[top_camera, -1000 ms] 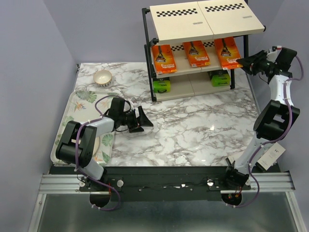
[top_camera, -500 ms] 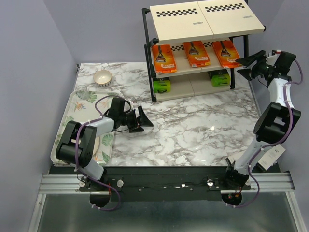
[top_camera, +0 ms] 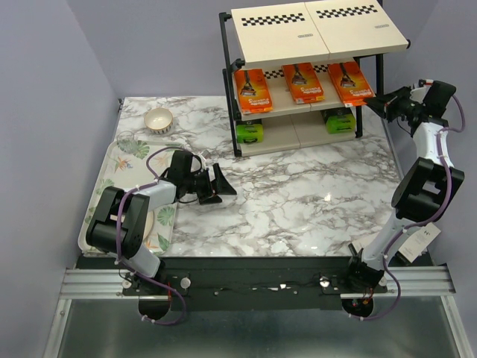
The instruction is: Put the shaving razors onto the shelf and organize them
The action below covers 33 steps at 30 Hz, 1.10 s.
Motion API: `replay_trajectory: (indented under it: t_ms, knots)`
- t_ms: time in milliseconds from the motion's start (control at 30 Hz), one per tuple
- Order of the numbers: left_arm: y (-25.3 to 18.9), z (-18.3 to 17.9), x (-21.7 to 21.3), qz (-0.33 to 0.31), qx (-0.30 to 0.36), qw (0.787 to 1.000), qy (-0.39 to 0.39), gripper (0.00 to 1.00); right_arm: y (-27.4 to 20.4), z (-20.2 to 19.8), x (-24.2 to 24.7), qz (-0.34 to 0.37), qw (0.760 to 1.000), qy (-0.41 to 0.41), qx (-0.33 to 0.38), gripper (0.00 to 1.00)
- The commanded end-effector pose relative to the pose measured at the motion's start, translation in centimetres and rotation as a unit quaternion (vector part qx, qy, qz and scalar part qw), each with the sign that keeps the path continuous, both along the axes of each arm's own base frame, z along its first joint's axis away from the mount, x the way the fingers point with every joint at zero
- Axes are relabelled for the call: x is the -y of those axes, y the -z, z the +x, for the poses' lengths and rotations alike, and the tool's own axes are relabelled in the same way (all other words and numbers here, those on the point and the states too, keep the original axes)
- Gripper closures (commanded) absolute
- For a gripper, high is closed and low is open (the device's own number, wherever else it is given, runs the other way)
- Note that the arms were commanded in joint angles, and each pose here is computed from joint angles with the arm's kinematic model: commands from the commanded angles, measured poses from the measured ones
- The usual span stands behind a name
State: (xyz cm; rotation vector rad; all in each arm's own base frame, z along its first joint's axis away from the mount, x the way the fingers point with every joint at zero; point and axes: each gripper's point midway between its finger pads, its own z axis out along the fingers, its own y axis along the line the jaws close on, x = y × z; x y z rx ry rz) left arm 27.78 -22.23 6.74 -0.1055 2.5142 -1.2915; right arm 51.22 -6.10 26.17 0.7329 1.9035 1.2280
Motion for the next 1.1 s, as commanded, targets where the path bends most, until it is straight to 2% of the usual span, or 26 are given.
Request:
replay_trajectory:
  t_ms: [0,133,600,700,733,833,933,967,1033,1067]
  knots:
    - [0.0,0.7,0.0,0.011,0.013,1.000,0.002,0.05,-1.8,0.5,0.0,0.005,1.000,-0.001,0.026,0.91]
    - [0.1,0.6,0.2,0.017,0.015,1.000,0.009,0.05,-2.0,1.1,0.4,0.013,0.999,0.015,0.026,0.99]
    - [0.4,-0.4,1.3,0.036,0.019,0.998,0.044,0.05,-0.7,3.8,2.0,0.015,0.999,0.040,0.015,0.98]
    - [0.5,-0.5,1.2,0.041,0.021,0.998,0.047,0.05,-0.6,4.4,2.3,0.010,0.999,0.043,0.017,0.79]
    - [0.5,-0.5,1.2,0.042,0.022,0.998,0.048,0.05,-0.9,4.5,2.3,0.008,0.999,0.043,0.021,0.64]
    - [0.4,-0.5,1.2,0.043,0.025,0.998,0.048,0.05,-2.3,3.8,1.5,0.003,0.998,0.020,0.052,0.52]
    - [0.6,-0.3,1.0,0.052,0.025,0.997,0.042,0.05,-3.3,1.8,0.6,-0.012,0.997,-0.003,0.082,0.32]
    - [0.7,-0.2,0.8,0.059,0.023,0.997,0.037,0.02,-2.9,1.2,0.4,-0.023,0.996,-0.009,0.087,0.30]
    - [0.7,0.1,0.7,0.067,0.025,0.997,0.031,0.02,-2.1,-0.7,0.0,-0.034,0.996,-0.008,0.080,0.25]
    - [0.6,0.2,0.7,0.066,0.029,0.997,0.032,0.02,-1.6,-1.2,0.4,-0.066,0.994,-0.008,0.091,0.24]
